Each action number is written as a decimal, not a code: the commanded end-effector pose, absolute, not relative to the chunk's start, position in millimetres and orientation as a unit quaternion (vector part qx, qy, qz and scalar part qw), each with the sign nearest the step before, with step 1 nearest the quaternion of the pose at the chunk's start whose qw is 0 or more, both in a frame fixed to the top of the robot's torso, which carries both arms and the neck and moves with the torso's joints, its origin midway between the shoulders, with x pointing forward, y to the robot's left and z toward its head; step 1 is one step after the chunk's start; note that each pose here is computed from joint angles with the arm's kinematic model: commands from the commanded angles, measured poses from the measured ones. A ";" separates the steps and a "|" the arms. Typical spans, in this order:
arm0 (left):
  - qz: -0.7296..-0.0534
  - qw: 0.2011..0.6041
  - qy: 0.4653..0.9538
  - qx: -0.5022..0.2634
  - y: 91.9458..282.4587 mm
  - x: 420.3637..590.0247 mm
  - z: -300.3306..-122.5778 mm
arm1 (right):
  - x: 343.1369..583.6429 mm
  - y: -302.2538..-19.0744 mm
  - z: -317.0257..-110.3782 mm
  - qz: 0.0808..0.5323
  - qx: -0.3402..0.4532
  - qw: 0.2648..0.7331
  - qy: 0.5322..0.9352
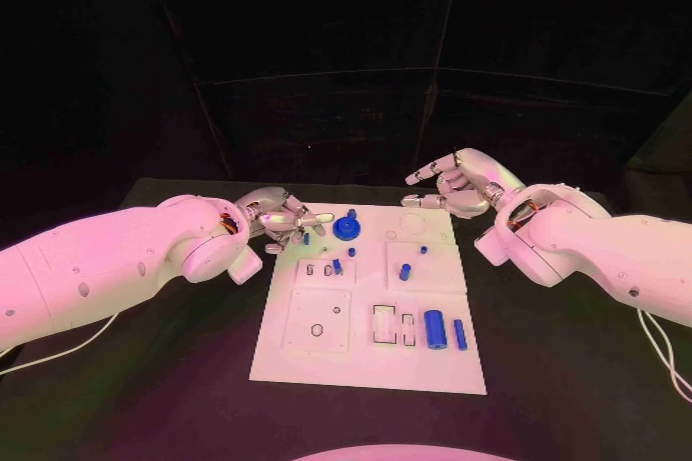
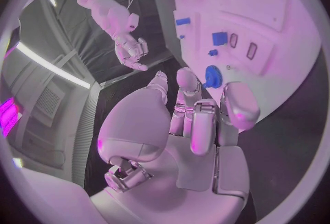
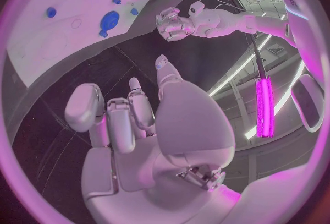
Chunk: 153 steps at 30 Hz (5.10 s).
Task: Assemble the parts on the task board
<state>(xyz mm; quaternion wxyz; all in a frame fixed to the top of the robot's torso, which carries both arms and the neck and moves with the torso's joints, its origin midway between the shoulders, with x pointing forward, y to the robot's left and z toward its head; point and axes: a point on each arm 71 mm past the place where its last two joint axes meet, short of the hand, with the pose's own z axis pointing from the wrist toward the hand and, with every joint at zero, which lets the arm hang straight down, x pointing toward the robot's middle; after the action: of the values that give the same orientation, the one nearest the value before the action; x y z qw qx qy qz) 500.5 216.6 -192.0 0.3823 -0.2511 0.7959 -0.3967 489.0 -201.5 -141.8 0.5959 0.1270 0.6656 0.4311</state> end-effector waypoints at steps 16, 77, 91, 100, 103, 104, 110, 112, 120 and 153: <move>-0.176 0.376 0.906 -0.083 181.4 522.6 -193.7 | 500.1 -217.4 -139.6 0.423 0.186 0.590 0.663; -0.145 0.328 0.933 -0.030 140.9 533.4 -213.5 | 504.3 -209.9 -143.2 0.413 0.188 0.581 0.675; -0.145 0.327 0.933 -0.029 138.8 533.1 -213.8 | 504.8 -209.7 -143.9 0.412 0.188 0.580 0.678; -0.145 0.326 0.934 -0.026 137.3 532.6 -214.1 | 505.0 -209.0 -144.3 0.412 0.188 0.577 0.680; -0.145 0.325 0.934 -0.026 136.8 532.3 -214.3 | 505.0 -208.7 -144.4 0.412 0.187 0.577 0.680; -0.145 0.325 0.934 -0.026 136.7 532.3 -214.3 | 505.0 -208.6 -144.5 0.412 0.187 0.577 0.680; -0.145 0.325 0.934 -0.026 137.4 532.2 -214.4 | 505.2 -208.2 -144.7 0.412 0.187 0.576 0.681; -0.145 0.325 0.934 -0.026 137.6 532.1 -214.4 | 505.2 -208.1 -144.7 0.412 0.187 0.576 0.681; -0.150 0.326 0.933 -0.033 137.5 531.4 -214.2 | 505.4 -208.0 -144.8 0.412 0.187 0.575 0.681; -0.196 0.384 0.895 -0.112 163.8 514.1 -209.8 | 507.4 -211.7 -145.8 0.407 0.189 0.576 0.683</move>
<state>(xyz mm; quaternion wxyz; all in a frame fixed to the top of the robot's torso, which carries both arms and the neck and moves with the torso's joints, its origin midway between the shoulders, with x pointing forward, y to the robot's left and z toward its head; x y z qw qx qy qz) 512.5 164.3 -212.7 0.3585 -0.1114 0.9065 -0.1932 507.3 -212.1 -147.3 0.5764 0.1928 0.6827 0.4055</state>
